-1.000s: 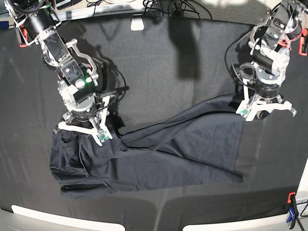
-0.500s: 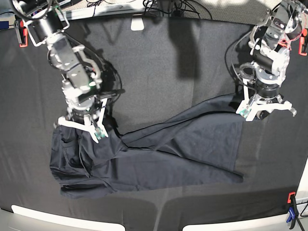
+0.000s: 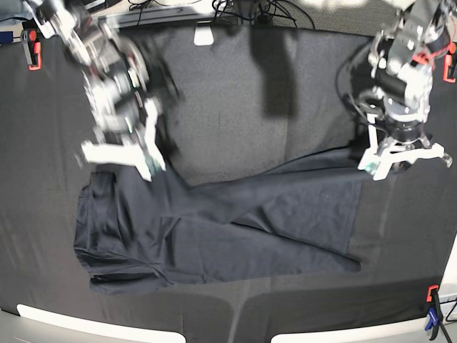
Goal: Layout the t-shirt on the table in an organized manner, then fold the t-shirt properly
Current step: 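Lift the shirt with both grippers and drag it away from the robot, then lower both grippers onto the shirt body near its hem, then pull the shirt fabric with the right gripper toward the robot base, then move the left gripper to the shirt edge near the robot base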
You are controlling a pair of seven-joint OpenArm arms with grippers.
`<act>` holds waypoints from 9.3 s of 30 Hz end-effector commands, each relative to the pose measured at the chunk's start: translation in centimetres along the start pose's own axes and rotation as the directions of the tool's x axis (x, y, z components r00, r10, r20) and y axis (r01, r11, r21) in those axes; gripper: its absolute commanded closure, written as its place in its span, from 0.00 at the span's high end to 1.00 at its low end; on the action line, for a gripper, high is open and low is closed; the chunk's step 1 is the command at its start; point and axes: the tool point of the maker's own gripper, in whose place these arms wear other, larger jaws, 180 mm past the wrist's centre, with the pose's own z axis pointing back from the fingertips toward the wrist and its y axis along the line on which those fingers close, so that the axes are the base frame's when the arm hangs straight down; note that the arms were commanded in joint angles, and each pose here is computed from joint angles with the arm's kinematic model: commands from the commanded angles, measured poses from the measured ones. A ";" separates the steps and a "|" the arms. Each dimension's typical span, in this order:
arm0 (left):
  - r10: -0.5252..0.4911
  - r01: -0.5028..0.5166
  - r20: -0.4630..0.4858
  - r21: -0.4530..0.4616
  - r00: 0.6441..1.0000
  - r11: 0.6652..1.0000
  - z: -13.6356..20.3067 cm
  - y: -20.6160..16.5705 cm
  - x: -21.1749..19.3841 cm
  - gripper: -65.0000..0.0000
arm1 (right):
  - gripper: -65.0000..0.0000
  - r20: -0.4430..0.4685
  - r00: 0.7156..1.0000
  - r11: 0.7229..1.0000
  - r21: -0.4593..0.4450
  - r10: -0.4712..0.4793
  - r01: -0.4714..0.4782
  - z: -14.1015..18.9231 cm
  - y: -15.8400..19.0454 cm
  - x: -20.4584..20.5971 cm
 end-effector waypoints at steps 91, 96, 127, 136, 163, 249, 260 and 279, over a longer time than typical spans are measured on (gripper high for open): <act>0.093 -0.086 0.140 -0.056 0.986 0.995 -7.7 -0.9 1.1 0.00 | 0.00 0.041 0.996 0.955 -0.284 -0.080 0.089 -1.4 -13.4 -1.4; 0.115 -0.106 0.135 -0.076 0.984 0.992 -9.1 -1.2 0.4 0.00 | 0.00 0.033 0.995 0.961 -0.258 -0.093 0.098 -2.9 -14.4 -1.4; 0.190 -0.180 0.068 -0.134 0.979 0.974 -11.8 -4.9 -1.1 0.00 | 0.00 0.239 0.928 0.958 0.115 -0.285 0.265 -11.1 -12.1 13.6; 0.184 -0.181 0.013 -0.134 0.983 0.974 -11.8 -5.1 -2.1 0.05 | 0.32 0.141 0.955 0.964 0.095 -0.261 0.249 -11.5 -11.9 11.7; 0.143 -0.142 -0.033 0.024 0.989 0.990 -11.5 -2.2 -2.9 0.54 | 0.52 0.322 0.711 0.742 0.526 -0.625 0.414 1.5 -10.3 8.4; 0.219 -0.371 -0.368 -0.418 0.904 0.829 -3.3 -22.3 -11.6 0.54 | 0.00 -0.092 0.798 0.759 0.263 -0.595 0.596 0.8 -12.5 -13.1; 0.144 -0.356 -0.459 -0.417 0.876 0.837 -2.6 -23.1 -15.2 0.54 | 0.00 -0.102 0.843 0.817 0.209 -0.528 0.538 1.7 -15.9 -14.2; -0.075 -0.174 -0.554 -0.383 0.829 0.907 0.2 -19.7 -24.0 0.54 | 0.28 -0.158 0.843 0.857 -0.054 -0.514 0.512 1.8 -20.0 -17.6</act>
